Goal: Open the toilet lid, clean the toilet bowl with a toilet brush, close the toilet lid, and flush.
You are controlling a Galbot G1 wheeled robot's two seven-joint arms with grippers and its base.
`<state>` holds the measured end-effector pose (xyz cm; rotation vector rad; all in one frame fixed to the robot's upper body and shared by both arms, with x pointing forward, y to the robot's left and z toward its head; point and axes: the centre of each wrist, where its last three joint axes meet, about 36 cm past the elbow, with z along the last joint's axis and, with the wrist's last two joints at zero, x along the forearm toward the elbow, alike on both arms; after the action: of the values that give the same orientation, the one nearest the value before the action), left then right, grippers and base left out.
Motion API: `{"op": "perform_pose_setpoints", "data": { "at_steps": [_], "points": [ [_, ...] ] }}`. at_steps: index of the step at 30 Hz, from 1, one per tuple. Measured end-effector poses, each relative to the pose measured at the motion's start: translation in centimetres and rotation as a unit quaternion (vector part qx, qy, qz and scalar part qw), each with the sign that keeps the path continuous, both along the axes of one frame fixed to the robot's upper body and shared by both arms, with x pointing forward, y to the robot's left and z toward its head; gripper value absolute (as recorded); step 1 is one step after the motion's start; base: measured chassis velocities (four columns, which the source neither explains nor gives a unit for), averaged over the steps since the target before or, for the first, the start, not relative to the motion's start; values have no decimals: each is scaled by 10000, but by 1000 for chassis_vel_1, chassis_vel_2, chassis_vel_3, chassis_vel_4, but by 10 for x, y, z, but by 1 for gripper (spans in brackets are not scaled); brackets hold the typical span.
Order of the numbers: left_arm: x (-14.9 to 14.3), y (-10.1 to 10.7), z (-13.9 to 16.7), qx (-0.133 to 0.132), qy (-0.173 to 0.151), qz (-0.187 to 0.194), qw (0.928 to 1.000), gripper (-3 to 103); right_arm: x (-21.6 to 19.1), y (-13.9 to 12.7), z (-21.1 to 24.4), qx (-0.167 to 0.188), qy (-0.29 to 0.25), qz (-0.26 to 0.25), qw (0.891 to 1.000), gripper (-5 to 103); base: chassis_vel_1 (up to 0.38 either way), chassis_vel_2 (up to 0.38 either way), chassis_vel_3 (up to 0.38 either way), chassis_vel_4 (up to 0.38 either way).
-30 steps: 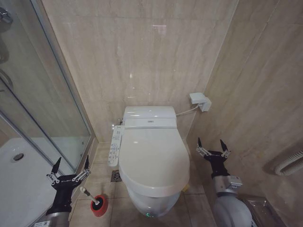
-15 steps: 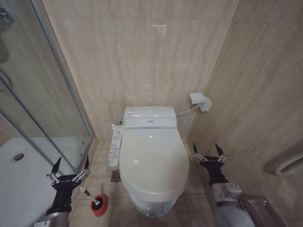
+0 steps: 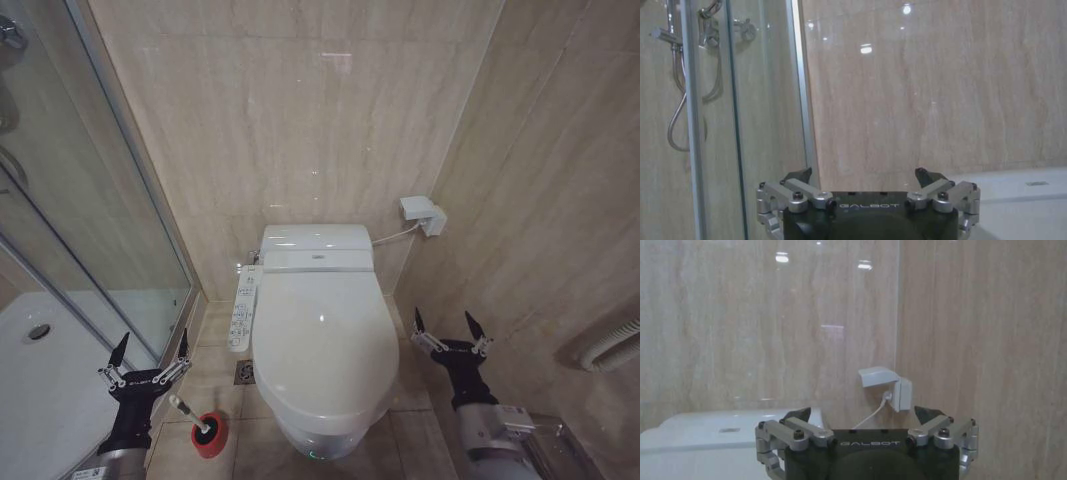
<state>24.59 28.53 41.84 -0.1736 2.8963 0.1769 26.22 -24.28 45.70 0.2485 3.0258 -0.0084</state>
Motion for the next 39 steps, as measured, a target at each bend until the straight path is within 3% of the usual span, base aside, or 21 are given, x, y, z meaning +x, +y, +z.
{"op": "perform_pose_setpoints", "data": {
  "at_steps": [8, 15, 29, 39],
  "points": [
    [0, 0, 0, 0, 0, 0, 10000, 100, 0, -17, 5, -296, -27, -200, 9994, 100, 0, 0, 0, 0],
    [0, 0, 0, 0, 0, 0, 10000, 100, -3, -17, 9, -187, 14, -262, 9995, 100, 0, 0, 0, 0],
    [0, 0, 0, 0, 0, 0, 10000, 100, -6, -16, 6, -301, -11, 381, 9988, 100, 0, 0, 0, 0],
    [0, 0, 0, 0, 0, 0, 10000, 100, -2, -15, 3, -297, 0, 304, 9991, 100, 0, 0, 0, 0]
  ]
}}
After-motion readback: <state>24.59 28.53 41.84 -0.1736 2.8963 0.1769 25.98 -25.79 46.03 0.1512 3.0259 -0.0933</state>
